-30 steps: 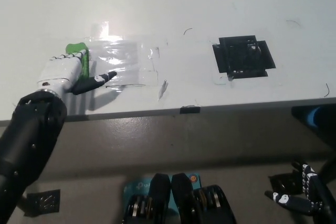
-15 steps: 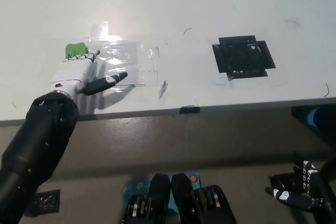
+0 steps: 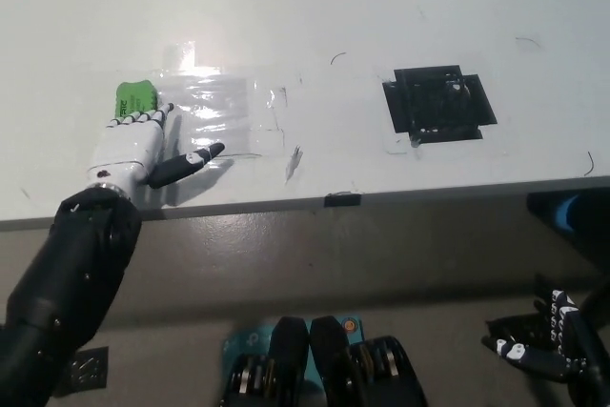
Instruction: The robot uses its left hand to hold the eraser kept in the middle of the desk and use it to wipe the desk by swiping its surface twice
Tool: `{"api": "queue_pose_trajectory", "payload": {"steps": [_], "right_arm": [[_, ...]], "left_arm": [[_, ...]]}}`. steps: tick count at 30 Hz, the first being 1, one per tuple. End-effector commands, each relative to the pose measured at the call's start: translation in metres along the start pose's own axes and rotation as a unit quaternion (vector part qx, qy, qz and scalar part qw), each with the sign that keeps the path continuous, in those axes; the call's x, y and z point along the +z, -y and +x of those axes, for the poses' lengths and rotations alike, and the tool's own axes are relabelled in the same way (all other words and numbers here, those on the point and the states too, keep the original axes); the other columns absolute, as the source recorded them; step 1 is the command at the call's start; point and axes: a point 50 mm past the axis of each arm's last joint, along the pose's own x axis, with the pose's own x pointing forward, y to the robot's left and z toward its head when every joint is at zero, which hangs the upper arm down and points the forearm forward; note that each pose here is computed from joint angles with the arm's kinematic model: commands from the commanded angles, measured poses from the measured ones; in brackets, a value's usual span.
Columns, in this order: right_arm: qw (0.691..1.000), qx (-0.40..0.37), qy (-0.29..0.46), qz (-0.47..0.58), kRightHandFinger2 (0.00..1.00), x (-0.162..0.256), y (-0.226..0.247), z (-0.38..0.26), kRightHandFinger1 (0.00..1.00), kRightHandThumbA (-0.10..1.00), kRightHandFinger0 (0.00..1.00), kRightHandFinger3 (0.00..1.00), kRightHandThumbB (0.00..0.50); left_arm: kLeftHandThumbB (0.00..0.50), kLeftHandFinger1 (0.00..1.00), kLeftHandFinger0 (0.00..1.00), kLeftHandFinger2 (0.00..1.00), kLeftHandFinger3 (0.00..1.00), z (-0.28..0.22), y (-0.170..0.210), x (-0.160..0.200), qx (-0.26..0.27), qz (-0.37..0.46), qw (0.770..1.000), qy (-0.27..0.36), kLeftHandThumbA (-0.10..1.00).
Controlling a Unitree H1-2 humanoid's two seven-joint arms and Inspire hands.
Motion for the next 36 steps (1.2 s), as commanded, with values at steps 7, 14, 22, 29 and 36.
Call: {"api": "queue_pose_trajectory", "payload": {"steps": [7, 14, 22, 29, 36], "right_arm": [[0.999, -0.016, 0.035, -0.002, 1.00, 0.023, 0.006, 0.002, 1.00, 0.97, 1.00, 1.00, 0.200], [0.999, -0.018, 0.035, -0.003, 1.00, 0.024, 0.005, 0.004, 1.00, 0.98, 1.00, 1.00, 0.179], [0.999, -0.020, 0.036, 0.002, 1.00, 0.024, 0.005, 0.003, 1.00, 0.96, 1.00, 1.00, 0.166], [0.999, -0.015, 0.032, -0.007, 1.00, 0.022, 0.004, 0.001, 1.00, 0.97, 1.00, 1.00, 0.156], [0.999, -0.016, 0.037, -0.009, 1.00, 0.027, 0.001, 0.005, 1.00, 0.97, 1.00, 1.00, 0.148]], "left_arm": [[0.342, 1.00, 1.00, 1.00, 1.00, -0.016, 0.067, -0.006, -0.077, -0.109, 0.991, -0.031, 1.00], [0.336, 1.00, 1.00, 1.00, 1.00, -0.028, 0.097, 0.008, -0.118, -0.155, 0.980, -0.034, 1.00], [0.356, 1.00, 1.00, 1.00, 1.00, -0.038, 0.124, 0.020, -0.166, -0.174, 0.970, -0.044, 1.00], [0.351, 1.00, 1.00, 1.00, 1.00, -0.048, 0.138, 0.037, -0.220, -0.151, 0.963, -0.045, 1.00], [0.493, 1.00, 1.00, 1.00, 1.00, -0.047, 0.152, 0.058, -0.247, -0.136, 0.959, -0.032, 1.00]]}}
